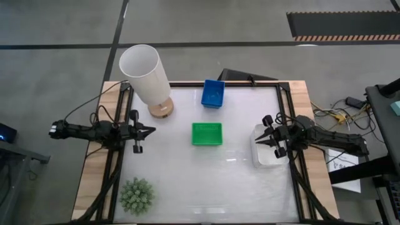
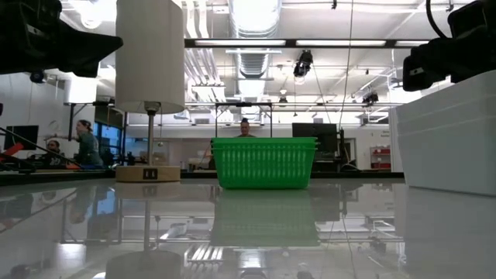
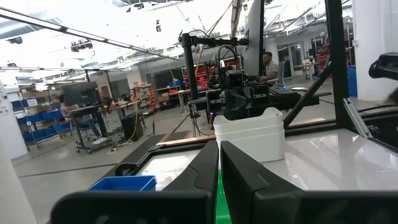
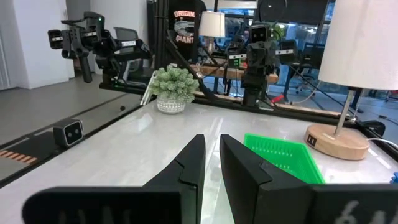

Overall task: Stack baskets by color
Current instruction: Return to Home Position

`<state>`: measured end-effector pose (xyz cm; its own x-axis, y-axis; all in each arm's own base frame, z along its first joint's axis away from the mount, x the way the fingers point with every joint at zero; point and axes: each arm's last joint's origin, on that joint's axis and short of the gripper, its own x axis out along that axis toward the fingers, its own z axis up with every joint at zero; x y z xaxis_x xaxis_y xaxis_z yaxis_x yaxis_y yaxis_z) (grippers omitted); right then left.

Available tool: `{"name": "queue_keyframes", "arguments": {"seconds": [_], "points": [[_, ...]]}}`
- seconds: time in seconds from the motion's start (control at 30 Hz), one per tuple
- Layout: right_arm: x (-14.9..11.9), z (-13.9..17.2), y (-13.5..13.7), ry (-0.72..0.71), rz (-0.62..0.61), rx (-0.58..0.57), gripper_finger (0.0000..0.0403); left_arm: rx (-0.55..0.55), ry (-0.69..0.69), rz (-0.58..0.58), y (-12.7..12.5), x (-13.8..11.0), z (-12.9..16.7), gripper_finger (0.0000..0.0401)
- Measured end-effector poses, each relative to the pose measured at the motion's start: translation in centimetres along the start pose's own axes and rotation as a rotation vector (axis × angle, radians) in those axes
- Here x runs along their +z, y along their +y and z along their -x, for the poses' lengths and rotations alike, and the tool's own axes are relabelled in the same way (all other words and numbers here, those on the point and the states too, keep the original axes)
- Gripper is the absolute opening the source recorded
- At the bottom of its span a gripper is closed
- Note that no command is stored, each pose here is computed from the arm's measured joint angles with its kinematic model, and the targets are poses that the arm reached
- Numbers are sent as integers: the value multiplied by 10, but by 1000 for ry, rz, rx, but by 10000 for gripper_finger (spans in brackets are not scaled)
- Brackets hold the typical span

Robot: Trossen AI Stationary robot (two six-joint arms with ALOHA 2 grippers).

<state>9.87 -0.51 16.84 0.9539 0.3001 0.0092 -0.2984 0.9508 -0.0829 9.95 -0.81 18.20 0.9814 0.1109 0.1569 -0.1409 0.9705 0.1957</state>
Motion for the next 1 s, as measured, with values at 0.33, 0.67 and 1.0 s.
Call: {"name": "queue_keyframes", "arguments": {"seconds": [0.33, 0.67, 1.0], "points": [[0, 0, 0, 1, -1, 0, 43, -1, 3, -1, 0, 0, 0, 2], [0, 0, 0, 2, -1, 0, 43, -1, 4, -1, 0, -1, 0, 2], [-1, 0, 0, 3, -1, 0, 43, -2, 8, -2, 0, -1, -1, 2]]}}
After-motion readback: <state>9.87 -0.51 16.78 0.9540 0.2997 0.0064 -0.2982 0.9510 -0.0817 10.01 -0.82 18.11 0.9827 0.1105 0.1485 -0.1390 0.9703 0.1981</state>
